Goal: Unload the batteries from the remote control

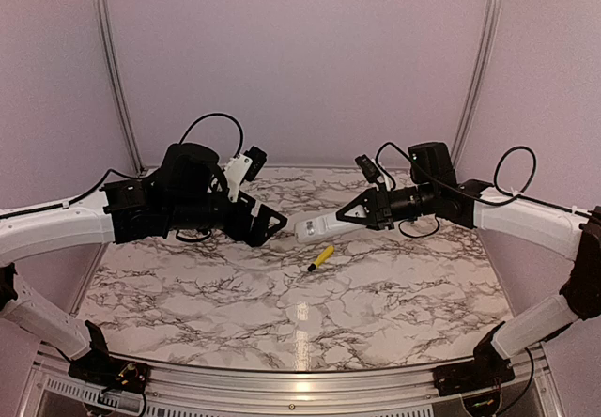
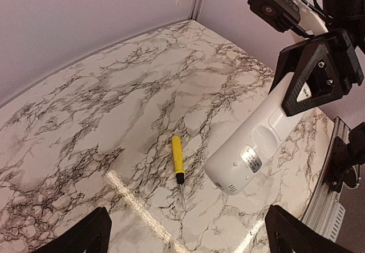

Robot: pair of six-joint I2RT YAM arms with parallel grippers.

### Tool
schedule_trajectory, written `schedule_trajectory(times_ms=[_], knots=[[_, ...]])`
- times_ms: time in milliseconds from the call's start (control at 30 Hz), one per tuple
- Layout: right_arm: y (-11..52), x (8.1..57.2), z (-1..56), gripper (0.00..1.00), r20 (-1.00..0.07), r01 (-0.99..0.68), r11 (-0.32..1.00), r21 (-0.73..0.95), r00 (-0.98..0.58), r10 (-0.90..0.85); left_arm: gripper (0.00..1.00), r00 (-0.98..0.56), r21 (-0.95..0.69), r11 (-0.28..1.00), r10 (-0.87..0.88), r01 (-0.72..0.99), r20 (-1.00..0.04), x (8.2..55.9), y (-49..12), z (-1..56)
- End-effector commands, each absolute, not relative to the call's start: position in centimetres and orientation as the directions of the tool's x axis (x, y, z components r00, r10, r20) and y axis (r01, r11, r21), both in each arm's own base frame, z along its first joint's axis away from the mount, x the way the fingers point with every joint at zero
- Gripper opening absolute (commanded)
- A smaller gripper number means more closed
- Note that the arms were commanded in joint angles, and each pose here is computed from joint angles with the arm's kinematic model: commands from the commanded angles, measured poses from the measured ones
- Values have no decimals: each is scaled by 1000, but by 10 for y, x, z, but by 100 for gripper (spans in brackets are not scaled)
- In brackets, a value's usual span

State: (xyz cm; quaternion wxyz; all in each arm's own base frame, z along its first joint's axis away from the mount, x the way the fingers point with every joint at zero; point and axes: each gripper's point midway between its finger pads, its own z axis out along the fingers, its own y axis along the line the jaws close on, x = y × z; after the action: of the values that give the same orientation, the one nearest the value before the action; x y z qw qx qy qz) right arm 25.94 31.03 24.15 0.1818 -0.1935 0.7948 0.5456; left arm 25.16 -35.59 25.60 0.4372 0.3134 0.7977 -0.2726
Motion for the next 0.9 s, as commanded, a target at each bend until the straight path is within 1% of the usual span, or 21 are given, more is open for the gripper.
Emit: schedule_trajectory(times_ms=[0, 233, 300, 433, 600, 667, 867], knots=[[307, 273, 279, 0, -577, -555, 311, 771, -816, -25, 99, -560, -323, 639, 205, 698, -803, 246, -344, 248], [310, 276, 290, 0, -578, -553, 275, 786, -816, 13, 99, -613, -441, 610, 94, 658, -784, 255, -340, 268], [312, 277, 295, 0, -586, -562, 259, 785, -810, 18, 99, -645, -498, 558, 88, 663, -759, 254, -345, 275], [314, 278, 303, 0, -588, -566, 232, 791, -808, 32, 99, -708, -631, 400, 66, 665, -704, 245, -357, 292], [316, 279, 313, 0, -582, -563, 202, 801, -812, 49, 98, -747, -707, 268, 80, 654, -661, 242, -373, 305], [317, 279, 316, 0, -574, -556, 186, 810, -817, 54, 96, -758, -726, 237, 83, 645, -646, 242, -378, 306], [318, 273, 327, 0, -563, -553, 134, 823, -824, 57, 90, -807, -783, 213, 52, 584, -588, 255, -386, 302]])
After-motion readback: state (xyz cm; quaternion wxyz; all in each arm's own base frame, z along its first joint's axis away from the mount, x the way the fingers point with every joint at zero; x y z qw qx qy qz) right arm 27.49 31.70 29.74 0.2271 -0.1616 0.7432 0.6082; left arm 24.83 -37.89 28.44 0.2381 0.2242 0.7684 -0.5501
